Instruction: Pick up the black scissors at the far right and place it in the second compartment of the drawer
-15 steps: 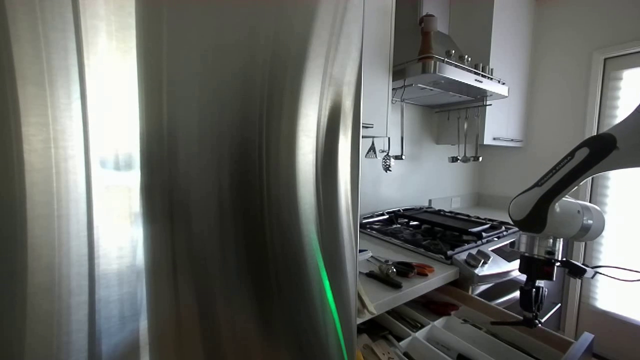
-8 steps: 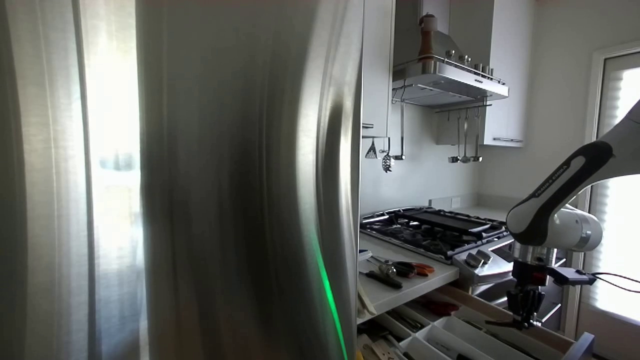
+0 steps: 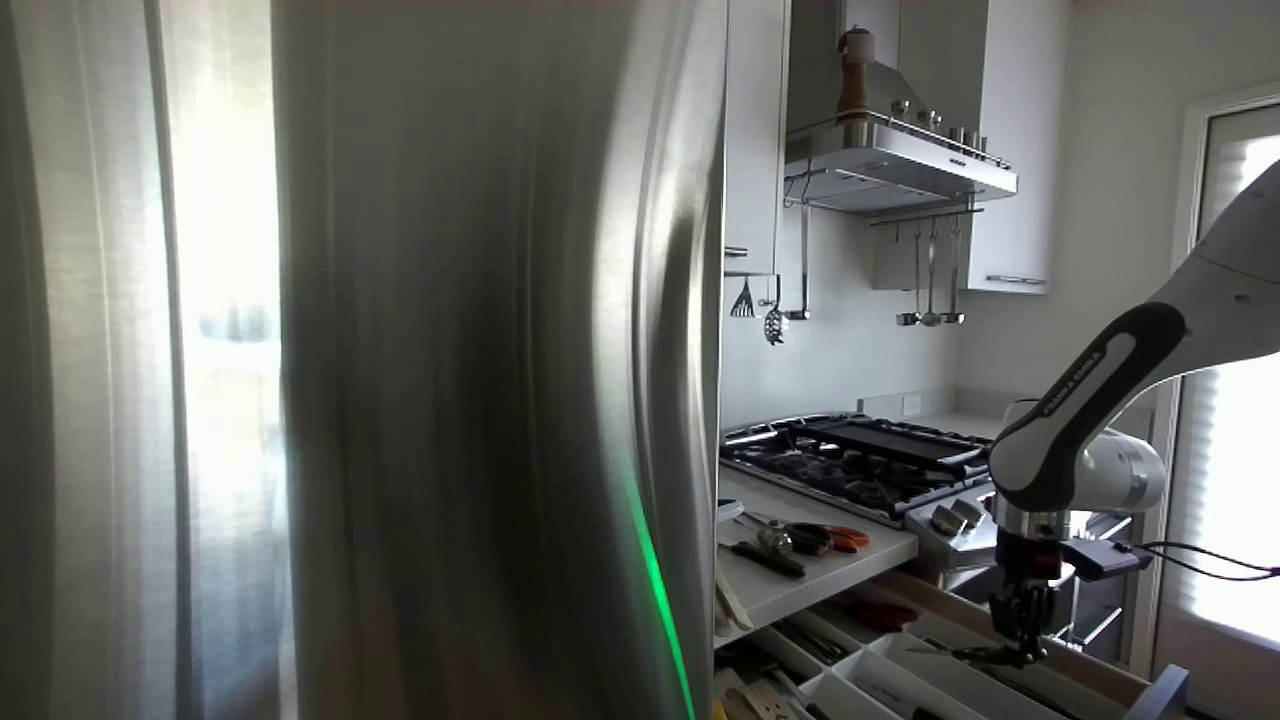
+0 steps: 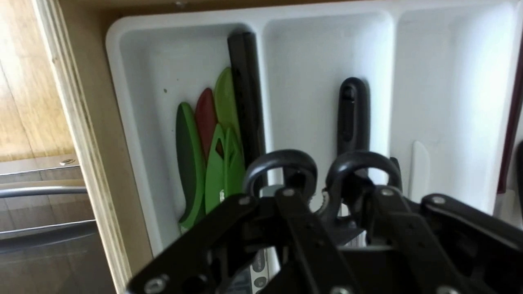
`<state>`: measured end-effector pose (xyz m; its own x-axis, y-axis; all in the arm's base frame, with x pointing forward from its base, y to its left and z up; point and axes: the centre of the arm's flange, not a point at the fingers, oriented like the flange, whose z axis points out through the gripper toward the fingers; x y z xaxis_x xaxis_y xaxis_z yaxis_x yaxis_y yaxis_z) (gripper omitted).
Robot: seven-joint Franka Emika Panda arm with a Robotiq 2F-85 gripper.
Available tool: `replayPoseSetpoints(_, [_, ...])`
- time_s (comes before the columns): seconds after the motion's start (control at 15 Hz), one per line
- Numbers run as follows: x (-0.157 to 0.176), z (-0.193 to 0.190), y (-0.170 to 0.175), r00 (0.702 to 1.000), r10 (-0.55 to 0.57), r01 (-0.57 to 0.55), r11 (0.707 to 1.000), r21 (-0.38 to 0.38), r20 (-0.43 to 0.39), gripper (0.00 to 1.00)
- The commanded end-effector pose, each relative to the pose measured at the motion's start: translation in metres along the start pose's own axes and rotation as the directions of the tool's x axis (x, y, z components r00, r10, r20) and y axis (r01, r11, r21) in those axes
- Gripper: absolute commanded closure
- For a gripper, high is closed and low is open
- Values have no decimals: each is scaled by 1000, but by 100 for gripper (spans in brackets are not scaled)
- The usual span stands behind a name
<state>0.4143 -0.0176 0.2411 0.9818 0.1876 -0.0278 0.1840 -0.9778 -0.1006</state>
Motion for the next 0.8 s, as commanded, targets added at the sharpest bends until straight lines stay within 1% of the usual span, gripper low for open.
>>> replayPoseSetpoints(0.0, [22,20,-1,999,-18,19,999,-50,29,92])
replayPoseSetpoints(0.2, [35,30,-8,997,-54,56,997,-49,46,92])
replayPoseSetpoints(0.53, [58,33,-22,994,-97,99,994,-43,44,92])
replayPoseSetpoints(0.6, [61,33,-25,993,-108,110,993,-42,46,45])
replayPoseSetpoints(0.67, [64,33,-27,992,-118,120,992,-42,42,43])
replayPoseSetpoints(0.73, [66,32,-29,991,-126,128,991,-43,45,36])
